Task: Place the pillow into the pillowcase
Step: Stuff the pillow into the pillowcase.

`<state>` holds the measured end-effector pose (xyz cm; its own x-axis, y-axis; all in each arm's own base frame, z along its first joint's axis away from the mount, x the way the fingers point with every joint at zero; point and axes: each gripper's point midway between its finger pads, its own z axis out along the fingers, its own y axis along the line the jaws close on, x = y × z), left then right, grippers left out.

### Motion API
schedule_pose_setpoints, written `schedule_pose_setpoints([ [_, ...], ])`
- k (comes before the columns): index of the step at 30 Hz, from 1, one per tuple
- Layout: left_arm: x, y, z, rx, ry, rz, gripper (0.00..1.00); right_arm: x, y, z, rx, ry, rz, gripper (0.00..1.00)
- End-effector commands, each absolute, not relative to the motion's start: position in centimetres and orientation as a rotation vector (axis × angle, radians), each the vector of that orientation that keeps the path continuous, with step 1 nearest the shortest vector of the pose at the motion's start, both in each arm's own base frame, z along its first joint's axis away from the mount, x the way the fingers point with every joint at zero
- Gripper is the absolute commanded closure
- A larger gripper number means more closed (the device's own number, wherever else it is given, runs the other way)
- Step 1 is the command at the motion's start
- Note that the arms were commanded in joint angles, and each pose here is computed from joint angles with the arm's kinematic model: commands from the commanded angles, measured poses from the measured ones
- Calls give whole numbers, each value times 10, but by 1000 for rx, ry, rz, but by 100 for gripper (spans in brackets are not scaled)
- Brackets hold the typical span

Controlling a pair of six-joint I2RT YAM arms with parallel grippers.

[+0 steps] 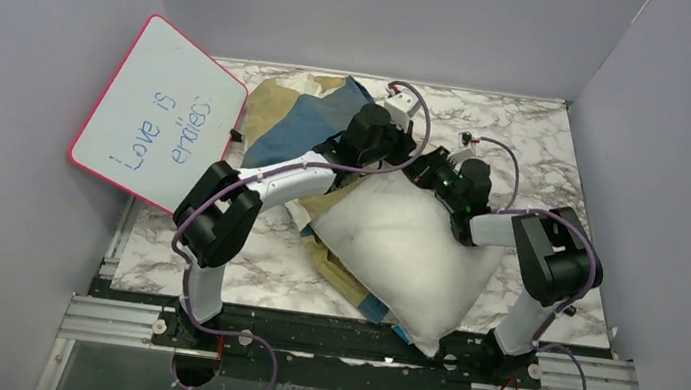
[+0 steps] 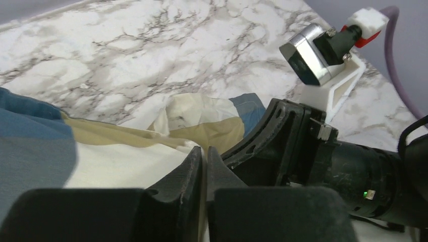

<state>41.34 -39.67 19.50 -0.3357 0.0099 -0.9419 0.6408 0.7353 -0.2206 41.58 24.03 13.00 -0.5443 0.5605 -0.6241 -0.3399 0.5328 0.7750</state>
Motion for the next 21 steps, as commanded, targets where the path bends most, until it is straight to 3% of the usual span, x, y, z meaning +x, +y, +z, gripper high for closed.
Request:
schedule_pose_setpoints([
  [1,376,-428,245,648,1727,-964,80,423,215,115,360,1833,998,86],
  [4,372,-415,256,657,1737,-944,55,421,212,116,315,1861,965,75],
  [6,371,-402,263,645,1751,-927,45,416,212,119,265,1878,945,70],
  [13,370,-330,277,509,1834,-831,31,399,210,151,43,1961,842,50],
  [21,363,-236,254,320,1951,-665,25,380,213,200,-110,1995,818,40],
])
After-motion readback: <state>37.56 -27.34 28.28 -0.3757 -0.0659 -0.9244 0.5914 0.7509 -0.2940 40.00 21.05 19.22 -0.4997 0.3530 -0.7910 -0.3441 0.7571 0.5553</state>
